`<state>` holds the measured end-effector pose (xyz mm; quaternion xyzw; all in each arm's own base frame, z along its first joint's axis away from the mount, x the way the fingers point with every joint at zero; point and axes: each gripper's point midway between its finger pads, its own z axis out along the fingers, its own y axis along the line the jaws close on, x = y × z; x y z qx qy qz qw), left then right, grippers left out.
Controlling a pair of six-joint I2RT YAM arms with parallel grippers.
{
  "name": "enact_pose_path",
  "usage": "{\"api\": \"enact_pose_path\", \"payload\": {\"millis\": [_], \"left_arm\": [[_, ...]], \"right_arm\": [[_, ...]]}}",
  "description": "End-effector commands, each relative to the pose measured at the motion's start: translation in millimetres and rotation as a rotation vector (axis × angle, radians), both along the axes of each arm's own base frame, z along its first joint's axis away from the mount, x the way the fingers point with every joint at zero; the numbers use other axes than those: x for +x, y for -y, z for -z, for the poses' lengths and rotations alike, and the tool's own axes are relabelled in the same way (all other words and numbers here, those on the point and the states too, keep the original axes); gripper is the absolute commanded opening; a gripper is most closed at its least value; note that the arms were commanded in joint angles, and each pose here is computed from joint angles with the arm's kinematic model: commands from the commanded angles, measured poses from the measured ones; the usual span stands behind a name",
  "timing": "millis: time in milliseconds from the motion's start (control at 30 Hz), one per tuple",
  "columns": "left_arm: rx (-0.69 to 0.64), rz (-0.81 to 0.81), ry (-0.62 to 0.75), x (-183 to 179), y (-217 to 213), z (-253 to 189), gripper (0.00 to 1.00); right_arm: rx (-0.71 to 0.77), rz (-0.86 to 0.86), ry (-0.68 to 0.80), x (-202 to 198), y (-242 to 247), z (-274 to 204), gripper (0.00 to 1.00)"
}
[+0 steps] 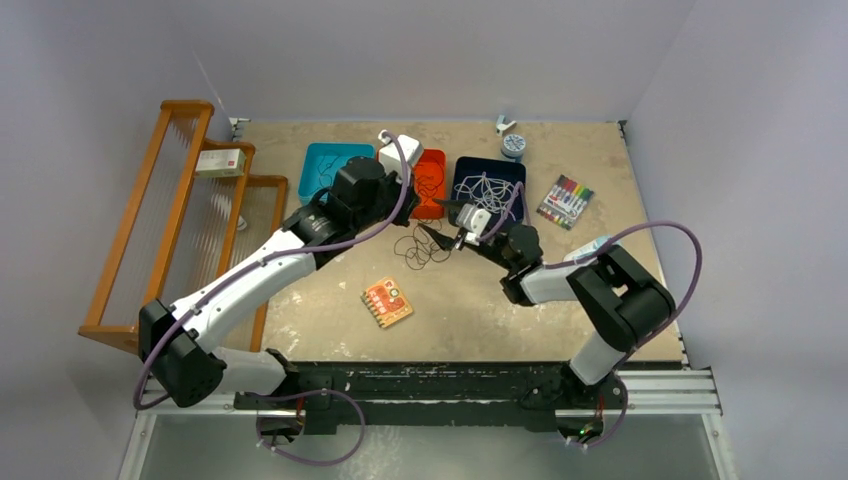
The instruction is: Untangle the cables
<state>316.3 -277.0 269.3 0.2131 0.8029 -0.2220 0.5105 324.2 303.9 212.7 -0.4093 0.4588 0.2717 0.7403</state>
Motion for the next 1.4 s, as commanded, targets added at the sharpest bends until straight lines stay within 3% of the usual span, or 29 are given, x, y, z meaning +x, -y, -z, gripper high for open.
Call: {"api": "enact_pose_path", "payload": {"millis": [0, 167, 333, 433, 1000, 1367], "left_arm": [[-0.077, 0.035, 0.080, -7, 1, -53, 0.00], [-0.112, 0.034, 0.115, -10, -1, -81, 0.00], [-0.147, 0.024, 0.144, -11, -3, -104, 0.00], [-0.181, 0.013, 0.175, -9, -3, -127, 0.00], [-0.456, 0.000, 0.407, -12, -5, -288, 0.00], [-0.489, -0.101, 0.540, -10, -32, -342, 0.00]], "right_arm": [[0.029, -0.051, 0.078, -1, -19, -20, 0.59], [0.058, -0.085, 0.052, -3, -32, -16, 0.54], [0.099, -0.076, -0.011, 4, -35, -11, 0.36], [0.114, -0.081, -0.045, 4, -36, -2, 0.31], [0.141, -0.100, -0.273, -16, -25, 57, 0.28], [0.141, -0.043, -0.403, -21, -13, 78, 0.11]]}}
